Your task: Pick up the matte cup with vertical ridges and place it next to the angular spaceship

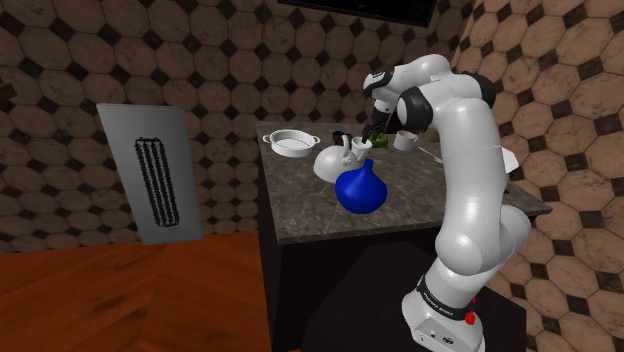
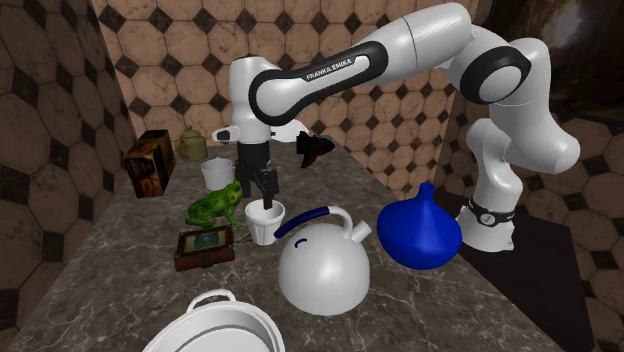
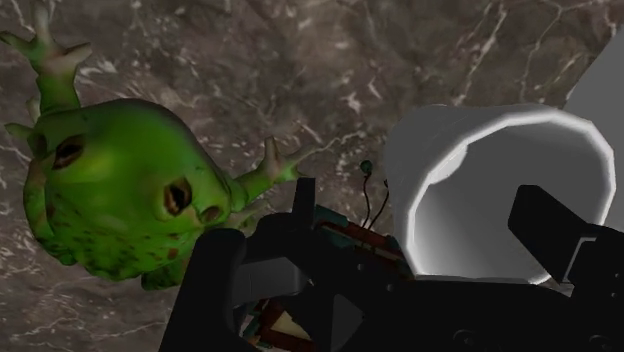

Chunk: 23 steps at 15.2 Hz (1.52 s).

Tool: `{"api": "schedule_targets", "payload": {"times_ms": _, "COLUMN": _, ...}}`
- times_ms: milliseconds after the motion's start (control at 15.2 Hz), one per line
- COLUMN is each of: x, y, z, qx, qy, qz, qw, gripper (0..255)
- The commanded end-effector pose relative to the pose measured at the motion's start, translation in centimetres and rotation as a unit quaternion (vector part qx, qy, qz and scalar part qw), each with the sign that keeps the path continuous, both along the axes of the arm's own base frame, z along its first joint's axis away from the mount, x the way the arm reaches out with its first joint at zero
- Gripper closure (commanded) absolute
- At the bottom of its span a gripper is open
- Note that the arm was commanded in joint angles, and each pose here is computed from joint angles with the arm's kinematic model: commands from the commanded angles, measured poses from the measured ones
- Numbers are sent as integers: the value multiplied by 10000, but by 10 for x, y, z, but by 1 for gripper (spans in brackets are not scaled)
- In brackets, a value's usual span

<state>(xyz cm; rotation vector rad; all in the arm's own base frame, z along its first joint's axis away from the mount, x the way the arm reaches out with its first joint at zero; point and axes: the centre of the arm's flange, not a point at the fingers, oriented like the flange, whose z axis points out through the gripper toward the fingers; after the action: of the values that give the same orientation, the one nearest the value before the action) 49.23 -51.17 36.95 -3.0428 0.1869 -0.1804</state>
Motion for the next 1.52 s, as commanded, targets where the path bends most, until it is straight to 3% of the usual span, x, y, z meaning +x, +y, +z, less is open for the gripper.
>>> {"api": "schedule_targets", "payload": {"times_ms": 0, "x": 2, "y": 1, "z": -10, "qx": -2, "qy": -2, "qz": 0, "qw": 10000, "gripper": 0}}
{"api": "schedule_targets", "payload": {"times_ms": 528, "x": 2, "y": 1, "z": -13, "qx": -1, "qy": -2, "qz": 0, "qw": 10000, "gripper": 0}}
{"api": "schedule_targets", "payload": {"times_ms": 594, "x": 2, "y": 1, "z": -13, "qx": -1, "qy": -2, "qz": 0, "qw": 10000, "gripper": 255}}
{"api": "schedule_targets", "payload": {"times_ms": 1188, "x": 2, "y": 1, "z": -13, "qx": -2, "qy": -2, "qz": 0, "qw": 10000, "gripper": 255}}
{"api": "schedule_targets", "payload": {"times_ms": 1452, "x": 2, "y": 1, "z": 8, "qx": -2, "qy": -2, "qz": 0, "qw": 10000, "gripper": 255}}
